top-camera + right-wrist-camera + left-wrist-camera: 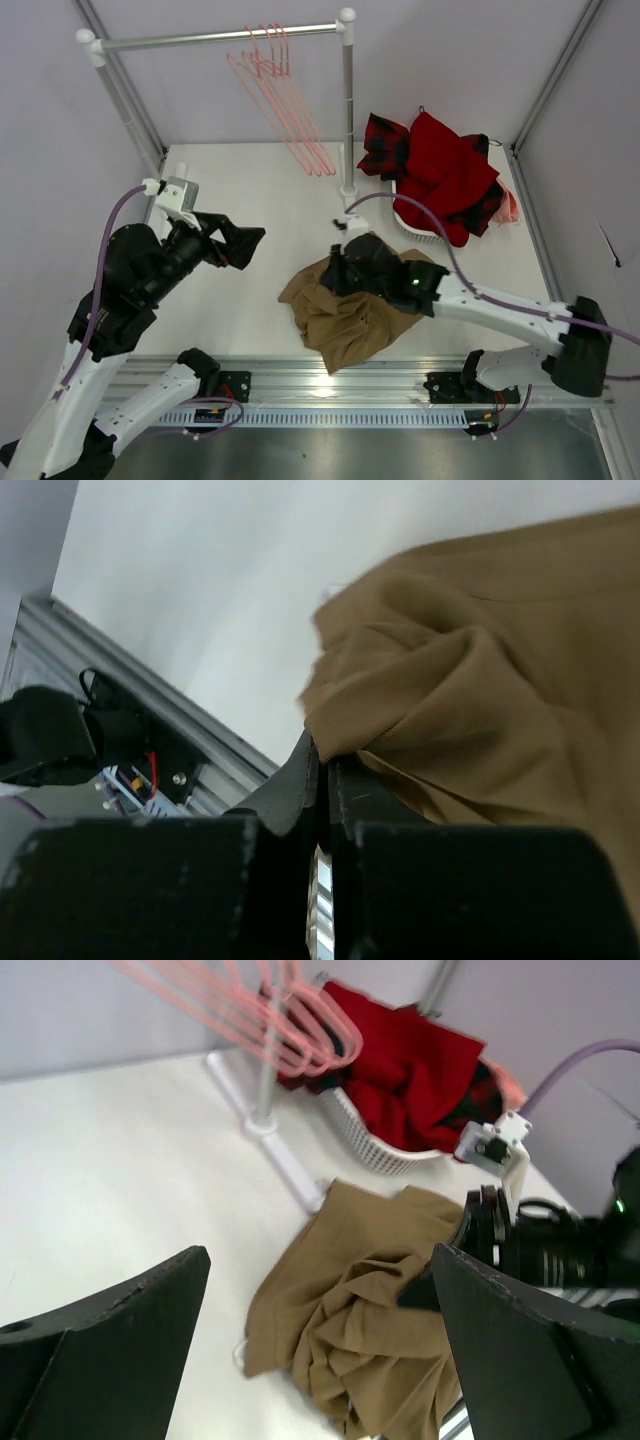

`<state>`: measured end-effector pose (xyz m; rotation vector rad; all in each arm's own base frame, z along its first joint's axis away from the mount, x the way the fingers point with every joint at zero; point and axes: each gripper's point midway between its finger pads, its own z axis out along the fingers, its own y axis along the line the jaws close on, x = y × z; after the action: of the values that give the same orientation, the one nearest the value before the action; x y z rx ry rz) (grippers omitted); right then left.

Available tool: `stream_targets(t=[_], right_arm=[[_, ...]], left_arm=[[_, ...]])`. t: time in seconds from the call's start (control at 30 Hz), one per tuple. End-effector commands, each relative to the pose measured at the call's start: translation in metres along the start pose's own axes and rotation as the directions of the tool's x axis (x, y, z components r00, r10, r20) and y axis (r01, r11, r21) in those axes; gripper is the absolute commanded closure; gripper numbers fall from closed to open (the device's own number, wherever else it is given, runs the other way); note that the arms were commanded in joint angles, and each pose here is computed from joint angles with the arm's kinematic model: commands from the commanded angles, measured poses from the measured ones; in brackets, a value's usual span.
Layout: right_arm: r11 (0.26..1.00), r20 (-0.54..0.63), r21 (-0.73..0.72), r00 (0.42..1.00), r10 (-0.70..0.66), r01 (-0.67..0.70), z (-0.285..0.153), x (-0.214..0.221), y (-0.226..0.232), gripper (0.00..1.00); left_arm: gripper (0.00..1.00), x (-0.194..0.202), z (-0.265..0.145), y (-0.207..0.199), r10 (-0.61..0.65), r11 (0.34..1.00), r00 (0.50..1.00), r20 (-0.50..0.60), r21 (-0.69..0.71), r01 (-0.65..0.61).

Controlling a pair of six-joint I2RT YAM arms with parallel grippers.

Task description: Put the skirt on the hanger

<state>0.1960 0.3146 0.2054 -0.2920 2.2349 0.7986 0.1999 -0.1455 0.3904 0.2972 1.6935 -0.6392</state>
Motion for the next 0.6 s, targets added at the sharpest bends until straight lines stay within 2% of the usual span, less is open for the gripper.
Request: stream_targets(t=[0.0,0.03,0.07,0.13,0.17,0.2,0.23,0.27,0.3,0.33,0.4,0.43,0.5,0.53,0.57], right_arm=[[0.986,0.136,-0.150,0.990,-0.046,0.067,0.033,-0.025,0.075,1.00],[0.977,0.118,-0.189,0.990,-0.082,0.103,0.041,-0.020,0.088,1.00],[0.959,0.149,-0.259,0.985,-0.081,0.118,0.043,-0.032,0.114,1.00],[0.937,0.080,-0.317,0.988,-0.129,0.148,0.071,-0.012,0.134,1.00],[0.900,0.071,-0.403,0.986,-0.151,0.166,0.068,-0.018,0.161,1.00],[0.891,0.048,-0.421,0.985,-0.166,0.171,0.073,-0.014,0.169,1.00],[0.891,-0.003,-0.420,0.981,-0.192,0.173,0.090,0.001,0.169,0.93],[0.887,-0.062,-0.427,0.972,-0.225,0.178,0.092,0.014,0.169,0.81],[0.884,-0.061,-0.429,0.971,-0.232,0.184,0.091,0.009,0.175,0.64],[0.890,-0.082,-0.418,0.967,-0.239,0.185,0.091,0.013,0.171,0.46],[0.923,-0.116,-0.333,0.963,-0.243,0.192,0.089,0.024,0.144,0.29],[0.934,-0.117,-0.298,0.964,-0.241,0.197,0.086,0.024,0.132,0.15],[0.956,-0.121,-0.209,0.964,-0.237,0.208,0.068,0.025,0.101,0.01],[0.963,-0.148,-0.162,0.960,-0.239,0.214,0.059,0.030,0.085,0.01],[0.966,-0.128,-0.151,0.965,-0.230,0.210,0.042,0.022,0.079,0.01]], left_arm=[[0.00,0.029,-0.007,0.028,-0.069,0.985,0.994,-0.084,-0.164,0.054],[0.00,0.033,-0.012,0.032,-0.083,0.980,0.993,-0.085,-0.190,0.066],[0.00,0.037,-0.016,0.037,-0.110,0.971,0.990,-0.083,-0.222,0.090],[0.00,0.048,-0.028,0.058,-0.136,0.934,0.986,-0.094,-0.344,0.096],[0.00,0.051,-0.034,0.065,-0.176,0.909,0.981,-0.082,-0.397,0.130],[0.01,0.054,-0.042,0.082,-0.186,0.861,0.980,-0.065,-0.492,0.131],[0.00,0.063,-0.053,0.090,-0.202,0.830,0.975,-0.094,-0.544,0.120],[0.00,0.068,-0.055,0.094,-0.235,0.801,0.967,-0.096,-0.582,0.137],[0.01,0.069,-0.058,0.097,-0.246,0.783,0.965,-0.096,-0.606,0.139],[0.00,0.071,-0.060,0.098,-0.257,0.777,0.961,-0.101,-0.614,0.144],[0.01,0.076,-0.057,0.094,-0.277,0.787,0.955,-0.108,-0.595,0.161],[0.00,0.078,-0.053,0.087,-0.289,0.807,0.950,-0.117,-0.564,0.176],[0.01,0.079,-0.044,0.082,-0.293,0.827,0.949,-0.117,-0.529,0.190],[0.00,0.079,-0.040,0.075,-0.296,0.847,0.947,-0.129,-0.495,0.197],[0.00,0.079,-0.033,0.071,-0.282,0.865,0.950,-0.135,-0.463,0.191]])
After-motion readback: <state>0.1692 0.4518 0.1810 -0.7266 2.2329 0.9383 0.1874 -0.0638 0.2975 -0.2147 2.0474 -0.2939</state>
